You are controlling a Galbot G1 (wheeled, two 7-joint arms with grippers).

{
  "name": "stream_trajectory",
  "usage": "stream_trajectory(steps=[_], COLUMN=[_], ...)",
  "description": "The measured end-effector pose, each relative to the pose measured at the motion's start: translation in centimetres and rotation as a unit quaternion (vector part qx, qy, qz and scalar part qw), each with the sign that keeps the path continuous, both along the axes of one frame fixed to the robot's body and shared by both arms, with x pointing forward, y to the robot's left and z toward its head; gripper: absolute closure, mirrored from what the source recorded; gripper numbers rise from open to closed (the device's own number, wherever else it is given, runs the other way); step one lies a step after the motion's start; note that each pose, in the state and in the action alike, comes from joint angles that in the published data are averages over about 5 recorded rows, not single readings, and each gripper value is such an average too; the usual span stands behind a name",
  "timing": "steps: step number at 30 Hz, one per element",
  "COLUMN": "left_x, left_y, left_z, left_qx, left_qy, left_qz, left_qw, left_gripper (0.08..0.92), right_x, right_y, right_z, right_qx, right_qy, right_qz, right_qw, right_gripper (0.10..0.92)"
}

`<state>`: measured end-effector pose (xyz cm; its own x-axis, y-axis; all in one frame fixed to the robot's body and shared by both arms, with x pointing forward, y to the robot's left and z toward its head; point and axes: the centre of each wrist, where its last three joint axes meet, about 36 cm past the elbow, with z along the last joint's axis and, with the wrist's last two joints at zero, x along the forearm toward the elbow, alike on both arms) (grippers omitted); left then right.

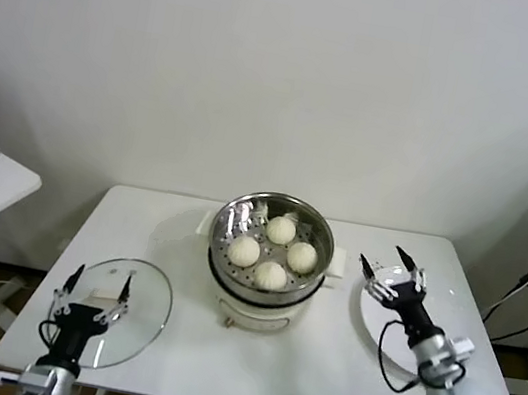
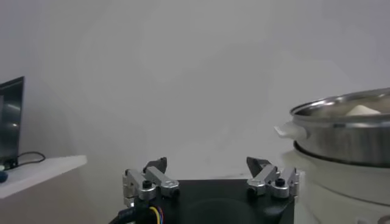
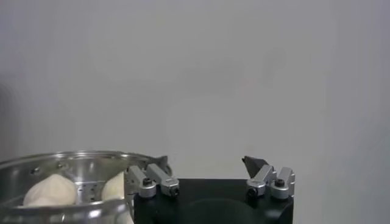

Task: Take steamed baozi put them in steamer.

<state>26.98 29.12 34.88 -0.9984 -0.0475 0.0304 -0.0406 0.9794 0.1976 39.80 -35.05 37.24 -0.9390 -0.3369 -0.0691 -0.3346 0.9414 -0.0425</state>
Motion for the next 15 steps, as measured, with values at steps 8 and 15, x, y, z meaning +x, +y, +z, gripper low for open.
stream_trajectory(steps=[8,15], left_x=[0.3,0.3], left_y=[1.0,1.6], left_z=[0.1,0.2], left_qx=[-0.006,-0.013], left_qy=[0.003,0.007], left_qz=[0.000,0.001], left_qw=[1.000,1.000], left_gripper=[0.177,0.177], right_x=[-5.9,-8.7], right_y=[1.4,2.1], right_z=[-2.9,-4.1], right_qx=[0.036,0.049], right_qy=[0.015,0.023], right_qz=[-0.060,-0.088], right_qw=[0.997,0.995], right_gripper=[0.200,0.200])
